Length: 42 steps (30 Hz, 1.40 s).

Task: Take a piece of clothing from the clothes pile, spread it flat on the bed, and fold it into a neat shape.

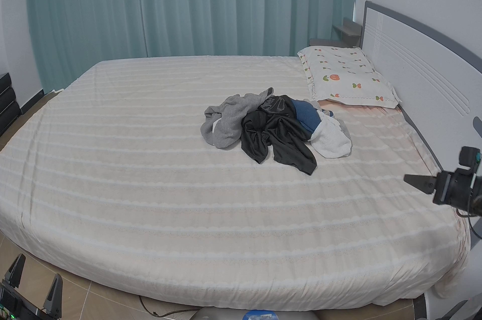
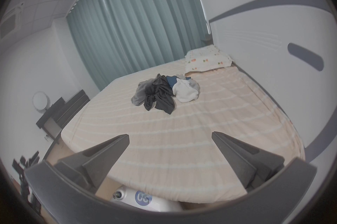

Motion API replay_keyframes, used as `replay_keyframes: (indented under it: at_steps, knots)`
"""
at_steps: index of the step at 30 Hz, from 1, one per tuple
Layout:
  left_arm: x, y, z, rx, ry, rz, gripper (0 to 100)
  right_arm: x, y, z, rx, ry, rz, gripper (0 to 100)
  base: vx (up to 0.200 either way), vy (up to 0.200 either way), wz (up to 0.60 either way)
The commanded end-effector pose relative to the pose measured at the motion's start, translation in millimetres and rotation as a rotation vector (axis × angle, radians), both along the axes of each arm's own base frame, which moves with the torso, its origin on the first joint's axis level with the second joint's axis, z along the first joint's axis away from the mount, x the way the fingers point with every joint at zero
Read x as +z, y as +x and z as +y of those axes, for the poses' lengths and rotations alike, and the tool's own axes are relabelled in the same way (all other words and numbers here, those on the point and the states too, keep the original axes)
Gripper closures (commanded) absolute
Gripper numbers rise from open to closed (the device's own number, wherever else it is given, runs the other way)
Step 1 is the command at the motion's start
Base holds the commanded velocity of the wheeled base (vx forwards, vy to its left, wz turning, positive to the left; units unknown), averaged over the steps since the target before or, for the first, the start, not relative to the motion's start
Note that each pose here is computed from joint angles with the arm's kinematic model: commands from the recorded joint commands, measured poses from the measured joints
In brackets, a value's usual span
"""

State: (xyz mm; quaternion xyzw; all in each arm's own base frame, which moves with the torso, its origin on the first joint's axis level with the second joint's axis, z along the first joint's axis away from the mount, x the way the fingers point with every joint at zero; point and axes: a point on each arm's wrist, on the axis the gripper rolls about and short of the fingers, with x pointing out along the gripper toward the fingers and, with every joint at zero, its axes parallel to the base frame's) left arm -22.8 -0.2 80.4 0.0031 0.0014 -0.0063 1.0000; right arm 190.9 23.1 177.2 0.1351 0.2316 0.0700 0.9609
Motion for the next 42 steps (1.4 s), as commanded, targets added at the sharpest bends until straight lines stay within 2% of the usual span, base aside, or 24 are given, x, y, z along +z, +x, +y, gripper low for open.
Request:
replay_keyframes:
  at_steps: [1, 3, 4, 9, 12, 16, 18, 21, 26, 29, 32, 42]
  knots:
    - [-4.4, 0.0, 0.0, 0.0, 0.0, 0.0, 0, -83.1, 185.0, 44.5, -0.177, 0.118, 0.152, 0, 0.0, 0.0, 0.0]
    - [-4.4, 0.0, 0.0, 0.0, 0.0, 0.0, 0, -83.1, 185.0, 44.5, -0.177, 0.118, 0.152, 0, 0.0, 0.0, 0.0]
    - [-4.4, 0.0, 0.0, 0.0, 0.0, 0.0, 0, -102.6, 224.6, 55.0, -0.211, 0.131, 0.142, 0, 0.0, 0.0, 0.0]
    - [-4.4, 0.0, 0.0, 0.0, 0.0, 0.0, 0, -120.5, 253.9, 63.7, -0.23, 0.128, 0.153, 0, 0.0, 0.0, 0.0]
    - [-4.4, 0.0, 0.0, 0.0, 0.0, 0.0, 0, -141.3, 281.1, 71.4, -0.246, 0.157, 0.176, 0, 0.0, 0.0, 0.0]
    - [-4.4, 0.0, 0.0, 0.0, 0.0, 0.0, 0, -149.9, 305.2, 78.7, -0.246, 0.156, 0.193, 0, 0.0, 0.0, 0.0]
    - [-4.8, 0.1, 0.0, 0.0, 0.0, 0.002, 0, -153.5, 310.0, 87.7, -0.244, 0.17, 0.21, 0, 0.0, 0.0, 0.0]
    - [-4.4, 0.0, 0.0, 0.0, 0.0, 0.0, 0, -165.1, 320.3, 99.2, -0.261, 0.231, 0.216, 0, 0.0, 0.0, 0.0]
    - [-4.4, 0.0, 0.0, 0.0, 0.0, 0.0, 0, -181.0, 332.0, 108.8, -0.257, 0.244, 0.214, 0, 0.0, 0.0, 0.0]
    - [-4.4, 0.0, 0.0, 0.0, 0.0, 0.0, 0, -192.1, 330.2, 112.7, -0.262, 0.246, 0.25, 0, 0.0, 0.0, 0.0]
    - [-4.4, 0.0, 0.0, 0.0, 0.0, 0.0, 0, -197.4, 327.7, 125.1, -0.247, 0.279, 0.257, 0, 0.0, 0.0, 0.0]
    - [-4.4, 0.0, 0.0, 0.0, 0.0, 0.0, 0, -212.6, 331.5, 134.8, -0.223, 0.312, 0.18, 0, 0.0, 0.0, 0.0]
